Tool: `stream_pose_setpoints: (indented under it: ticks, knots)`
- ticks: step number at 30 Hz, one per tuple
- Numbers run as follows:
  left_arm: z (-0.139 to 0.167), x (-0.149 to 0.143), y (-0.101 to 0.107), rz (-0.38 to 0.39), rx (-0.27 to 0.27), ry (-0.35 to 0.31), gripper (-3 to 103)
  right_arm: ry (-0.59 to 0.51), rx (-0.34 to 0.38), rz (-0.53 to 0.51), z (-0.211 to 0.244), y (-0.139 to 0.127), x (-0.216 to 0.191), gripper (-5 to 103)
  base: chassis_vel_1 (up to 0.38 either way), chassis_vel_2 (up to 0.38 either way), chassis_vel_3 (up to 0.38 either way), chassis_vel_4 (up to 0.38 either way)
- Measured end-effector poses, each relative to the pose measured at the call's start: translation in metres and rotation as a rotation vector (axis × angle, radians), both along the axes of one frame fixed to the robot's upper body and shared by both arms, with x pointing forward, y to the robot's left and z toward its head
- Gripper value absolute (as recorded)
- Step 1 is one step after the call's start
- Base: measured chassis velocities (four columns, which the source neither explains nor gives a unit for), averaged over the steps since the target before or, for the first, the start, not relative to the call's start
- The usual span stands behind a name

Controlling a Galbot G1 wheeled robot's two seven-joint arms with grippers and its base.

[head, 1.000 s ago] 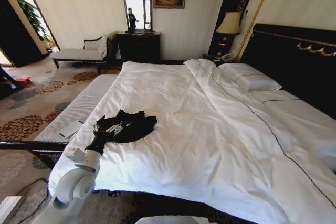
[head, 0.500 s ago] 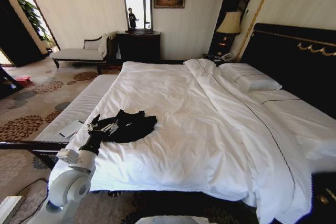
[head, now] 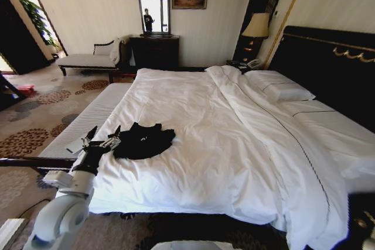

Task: Fold the clothes on the bed.

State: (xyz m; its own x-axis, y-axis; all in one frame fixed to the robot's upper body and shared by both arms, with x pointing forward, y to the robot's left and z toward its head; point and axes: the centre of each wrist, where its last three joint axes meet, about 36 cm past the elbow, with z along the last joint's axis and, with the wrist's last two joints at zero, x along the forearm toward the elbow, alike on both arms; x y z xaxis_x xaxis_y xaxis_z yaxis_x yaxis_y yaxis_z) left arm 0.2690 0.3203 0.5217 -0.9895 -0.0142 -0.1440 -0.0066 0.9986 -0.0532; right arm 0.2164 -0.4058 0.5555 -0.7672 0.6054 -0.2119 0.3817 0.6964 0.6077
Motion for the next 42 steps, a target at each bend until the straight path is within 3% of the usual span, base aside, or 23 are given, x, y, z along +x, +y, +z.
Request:
stream_pose_setpoints:
  ticks: [4, 7, 9, 16, 20, 21, 23, 25, 27, 28, 29, 31, 34, 37, 42]
  knots:
    - [-0.006, -0.016, 0.002, 0.077, 0.01, 0.04, 100, 0.054, -0.036, 0.241, -0.012, 0.019, 0.045, 100, 0.0, 0.0, 0.0, 0.0]
    - [-0.007, -0.022, 0.001, 0.096, 0.003, 0.057, 100, 0.082, -0.062, 0.307, -0.02, 0.027, 0.058, 100, 0.0, 0.0, 0.0, 0.0]
    - [-0.009, -0.027, 0.0, 0.114, 0.005, 0.082, 100, 0.115, -0.131, 0.396, -0.033, 0.04, 0.074, 100, 0.0, 0.0, 0.0, 0.0]
    - [-0.015, -0.037, 0.0, 0.152, 0.013, 0.116, 100, 0.154, -0.235, 0.526, -0.053, 0.054, 0.093, 100, 0.0, 0.0, 0.0, 0.0]
    - [-0.018, -0.046, -0.002, 0.183, 0.011, 0.133, 100, 0.118, -0.433, 0.666, -0.069, 0.042, 0.108, 100, 0.0, 0.0, 0.0, 0.0]
    - [-0.018, -0.046, -0.002, 0.183, 0.011, 0.133, 100, 0.118, -0.433, 0.666, -0.069, 0.042, 0.108, 100, 0.0, 0.0, 0.0, 0.0]
    - [-0.021, -0.051, -0.004, 0.199, 0.009, 0.142, 100, 0.114, -0.555, 0.715, -0.074, 0.035, 0.115, 100, 0.0, 0.0, 0.0, 0.0]
    - [-0.022, -0.054, -0.008, 0.205, 0.009, 0.147, 100, 0.118, -0.651, 0.722, -0.077, 0.03, 0.119, 100, 0.0, 0.0, 0.0, 0.0]
    - [-0.022, -0.055, -0.009, 0.206, 0.009, 0.148, 100, 0.121, -0.688, 0.717, -0.079, 0.029, 0.12, 100, 0.0, 0.0, 0.0, 0.0]
    - [-0.023, -0.056, -0.012, 0.208, 0.009, 0.15, 100, 0.123, -0.755, 0.701, -0.082, 0.025, 0.121, 100, 0.0, 0.0, 0.0, 0.0]
    - [-0.023, -0.056, -0.012, 0.208, 0.009, 0.15, 100, 0.123, -0.755, 0.701, -0.082, 0.025, 0.121, 100, 0.0, 0.0, 0.0, 0.0]
    - [-0.022, -0.058, -0.014, 0.209, 0.013, 0.152, 100, 0.136, -0.849, 0.65, -0.092, 0.017, 0.119, 100, 0.0, 0.0, 0.0, 0.0]
    - [-0.02, -0.059, -0.015, 0.206, 0.016, 0.148, 100, 0.169, -0.853, 0.606, -0.098, 0.017, 0.113, 100, 0.0, 0.0, 0.0, 0.0]
    - [-0.017, -0.059, -0.016, 0.19, 0.02, 0.138, 100, 0.265, -0.806, 0.55, -0.101, 0.022, 0.103, 100, 0.0, 0.0, 0.0, 0.0]
    - [-0.016, -0.057, -0.018, 0.164, 0.024, 0.13, 100, 0.341, -0.739, 0.555, -0.098, 0.03, 0.091, 100, 0.0, 0.0, 0.0, 0.0]
